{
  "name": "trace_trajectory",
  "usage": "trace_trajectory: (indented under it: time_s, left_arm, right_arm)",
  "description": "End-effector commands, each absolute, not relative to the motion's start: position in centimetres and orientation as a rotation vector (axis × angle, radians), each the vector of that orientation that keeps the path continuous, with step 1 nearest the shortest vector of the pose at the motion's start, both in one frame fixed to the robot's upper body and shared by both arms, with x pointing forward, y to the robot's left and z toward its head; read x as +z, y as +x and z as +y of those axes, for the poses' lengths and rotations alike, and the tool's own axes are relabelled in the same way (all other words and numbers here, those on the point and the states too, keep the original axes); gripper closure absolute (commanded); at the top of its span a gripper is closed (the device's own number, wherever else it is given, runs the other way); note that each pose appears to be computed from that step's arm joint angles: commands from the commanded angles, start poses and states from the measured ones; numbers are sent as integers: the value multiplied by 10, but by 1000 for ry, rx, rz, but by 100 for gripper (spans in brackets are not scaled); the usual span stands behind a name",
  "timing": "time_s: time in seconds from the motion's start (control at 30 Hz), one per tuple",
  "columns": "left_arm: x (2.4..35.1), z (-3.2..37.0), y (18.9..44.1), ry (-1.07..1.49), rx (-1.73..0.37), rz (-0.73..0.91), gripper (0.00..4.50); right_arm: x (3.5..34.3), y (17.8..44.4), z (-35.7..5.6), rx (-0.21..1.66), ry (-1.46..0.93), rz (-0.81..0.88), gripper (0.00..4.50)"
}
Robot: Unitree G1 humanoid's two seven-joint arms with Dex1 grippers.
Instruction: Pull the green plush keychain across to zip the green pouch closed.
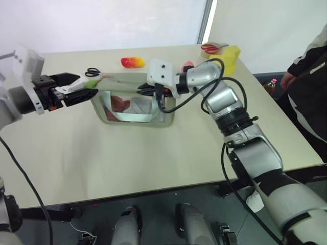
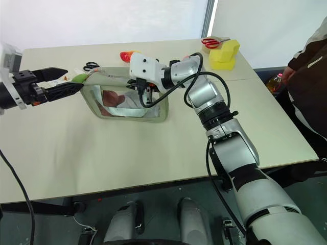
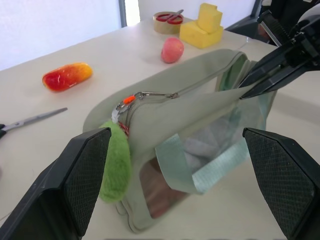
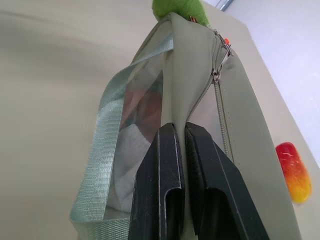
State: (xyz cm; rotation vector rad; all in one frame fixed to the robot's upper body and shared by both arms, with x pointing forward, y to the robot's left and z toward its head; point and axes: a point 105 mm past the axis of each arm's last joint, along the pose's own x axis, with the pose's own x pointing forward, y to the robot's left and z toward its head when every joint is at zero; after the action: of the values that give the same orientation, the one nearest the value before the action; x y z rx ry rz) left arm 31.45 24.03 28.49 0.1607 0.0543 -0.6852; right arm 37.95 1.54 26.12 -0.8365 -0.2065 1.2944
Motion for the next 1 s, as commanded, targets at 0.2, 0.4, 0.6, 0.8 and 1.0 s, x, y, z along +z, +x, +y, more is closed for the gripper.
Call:
trace_trajectory:
  time_s: [0.2,0.4,0.6,0.8,1.0]
  left_arm:
    - [298,238,312,205,-693,12,0]
    - [299,238,312,211,-698,16,0]
    - [299,240,313,224,-701,22,0]
    - [294,273,311,260,-617,70,0]
    - [293,280,313,262,-632,95,0]
  right_arm:
    - [266,371,12,1319,-853,-217,446]
    - [257,367,9,1355,-836,-177,446]
    - [270,369,-4,1297,-841,-202,187]
    - [300,360,-43,1182,-840,-215,84]
    - [276,361,-53,1147,-817,-148,84]
